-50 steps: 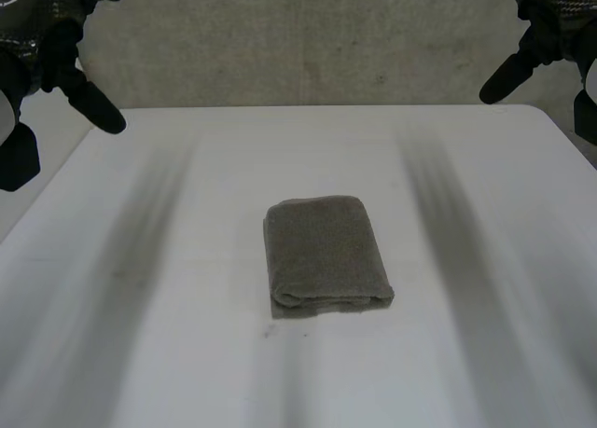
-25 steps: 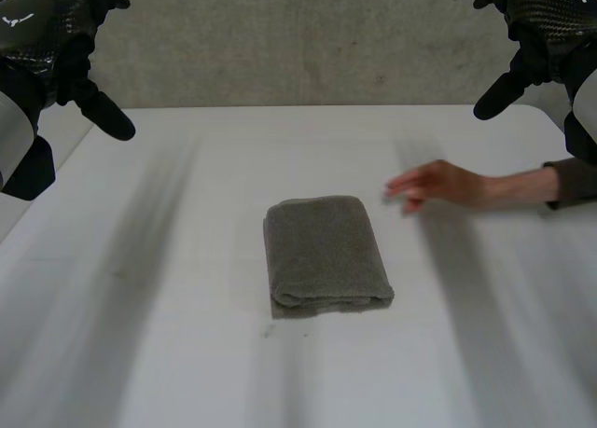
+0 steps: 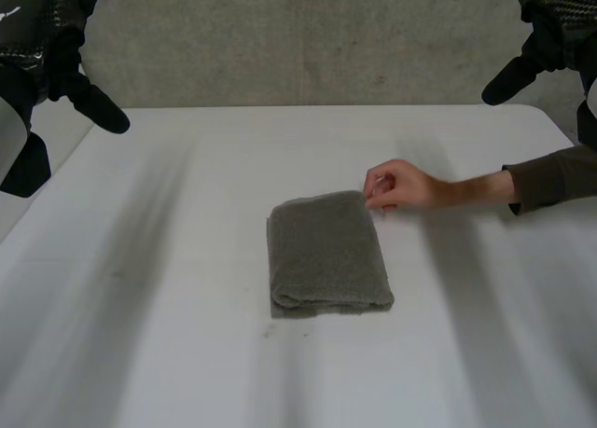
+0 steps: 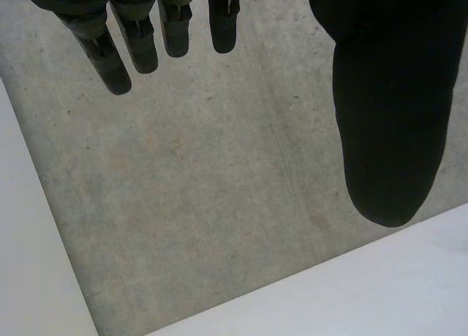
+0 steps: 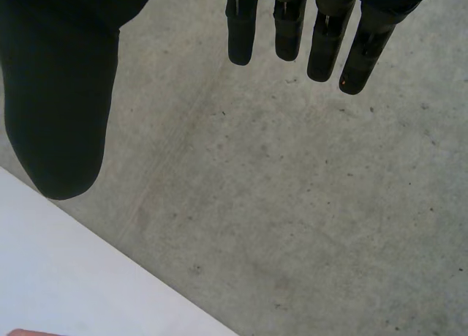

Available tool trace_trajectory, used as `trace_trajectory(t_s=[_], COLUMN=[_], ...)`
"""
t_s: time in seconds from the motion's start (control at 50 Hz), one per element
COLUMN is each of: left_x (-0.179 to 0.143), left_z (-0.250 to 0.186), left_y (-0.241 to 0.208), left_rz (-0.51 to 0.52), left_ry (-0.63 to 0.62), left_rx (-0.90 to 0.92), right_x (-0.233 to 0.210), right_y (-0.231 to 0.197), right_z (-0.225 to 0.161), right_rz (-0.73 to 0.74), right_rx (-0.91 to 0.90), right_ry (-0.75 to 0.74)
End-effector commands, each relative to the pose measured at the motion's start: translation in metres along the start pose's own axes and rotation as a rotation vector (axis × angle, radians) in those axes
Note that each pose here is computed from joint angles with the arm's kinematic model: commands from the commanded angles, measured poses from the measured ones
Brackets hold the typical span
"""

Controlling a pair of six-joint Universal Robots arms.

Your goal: Fold the towel.

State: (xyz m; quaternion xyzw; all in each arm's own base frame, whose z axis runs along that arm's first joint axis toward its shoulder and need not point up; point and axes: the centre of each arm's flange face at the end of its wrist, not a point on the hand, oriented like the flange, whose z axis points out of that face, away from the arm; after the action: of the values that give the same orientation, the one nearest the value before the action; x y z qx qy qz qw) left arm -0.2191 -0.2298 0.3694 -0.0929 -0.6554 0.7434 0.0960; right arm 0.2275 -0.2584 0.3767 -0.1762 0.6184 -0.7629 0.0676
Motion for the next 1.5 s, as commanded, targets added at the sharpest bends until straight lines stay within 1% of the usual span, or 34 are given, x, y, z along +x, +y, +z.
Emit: trace_trajectory(t_s=[0.02,1.24,1.5], left_x=[0.0,0.0,-0.001], left_z=[-0.002,-0.002,-0.006], left_y=[-0.003,-0.003,-0.008], left_rz=[-0.001,-0.001,-0.002], left_ry=[-0.002,-0.002,-0.002], left_rx=[0.01,0.007,0.018], right_x=[0.0,0.001,0.002], right_y=[-0.004,-0.009,-0.015], right_z=[-0.002,-0.004,-0.008], right_rz=[-0.002,-0.007,-0.008], right_rx=[0.011,0.023,0.037], right_ry=[-0.004,-0.022,-0.021])
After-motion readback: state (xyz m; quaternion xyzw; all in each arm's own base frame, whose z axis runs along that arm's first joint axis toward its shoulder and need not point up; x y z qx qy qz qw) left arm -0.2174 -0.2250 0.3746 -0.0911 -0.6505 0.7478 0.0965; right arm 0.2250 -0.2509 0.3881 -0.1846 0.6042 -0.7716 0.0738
